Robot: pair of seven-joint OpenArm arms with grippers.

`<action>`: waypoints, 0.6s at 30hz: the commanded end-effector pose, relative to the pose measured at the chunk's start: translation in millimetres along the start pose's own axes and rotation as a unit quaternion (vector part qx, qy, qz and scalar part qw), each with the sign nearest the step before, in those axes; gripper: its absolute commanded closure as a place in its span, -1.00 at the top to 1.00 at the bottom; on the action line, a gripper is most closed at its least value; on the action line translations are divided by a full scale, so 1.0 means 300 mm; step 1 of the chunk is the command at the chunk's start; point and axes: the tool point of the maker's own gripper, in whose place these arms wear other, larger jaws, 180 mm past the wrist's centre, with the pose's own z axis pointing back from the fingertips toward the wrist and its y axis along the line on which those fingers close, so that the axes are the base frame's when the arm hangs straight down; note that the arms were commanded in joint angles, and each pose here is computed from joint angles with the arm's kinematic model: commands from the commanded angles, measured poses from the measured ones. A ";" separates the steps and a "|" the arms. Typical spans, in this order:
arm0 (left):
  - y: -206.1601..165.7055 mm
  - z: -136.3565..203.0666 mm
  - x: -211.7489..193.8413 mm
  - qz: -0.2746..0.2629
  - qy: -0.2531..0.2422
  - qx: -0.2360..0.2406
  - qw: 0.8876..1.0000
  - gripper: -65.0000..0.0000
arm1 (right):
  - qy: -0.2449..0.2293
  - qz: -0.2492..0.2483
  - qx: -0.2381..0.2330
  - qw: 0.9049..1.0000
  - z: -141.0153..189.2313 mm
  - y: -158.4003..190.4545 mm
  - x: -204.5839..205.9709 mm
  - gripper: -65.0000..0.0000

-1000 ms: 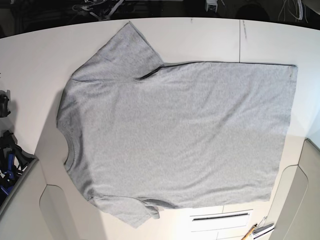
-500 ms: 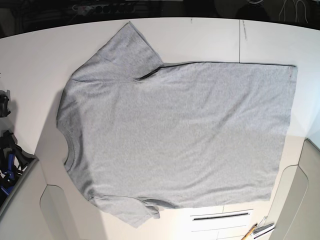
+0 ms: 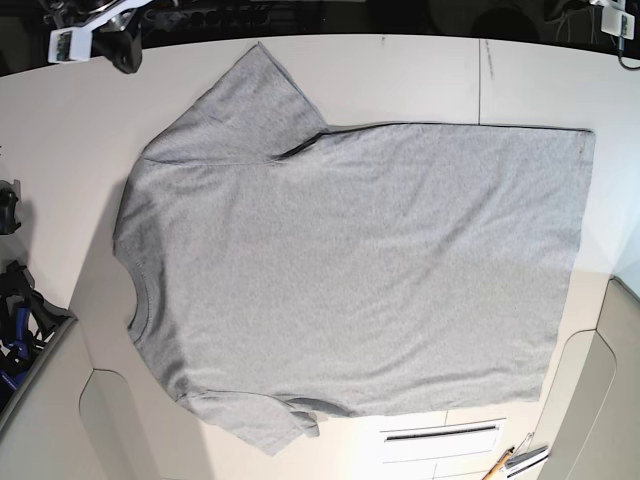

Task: Fold the T-shirt properly
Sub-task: 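Grasp the shirt's shoulder edges with the right and left grippers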

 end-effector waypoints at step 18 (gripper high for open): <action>0.015 -0.026 0.164 0.042 -0.055 -0.016 0.997 -1.00 | -0.205 -0.315 0.015 0.926 -0.222 -0.320 0.260 -1.00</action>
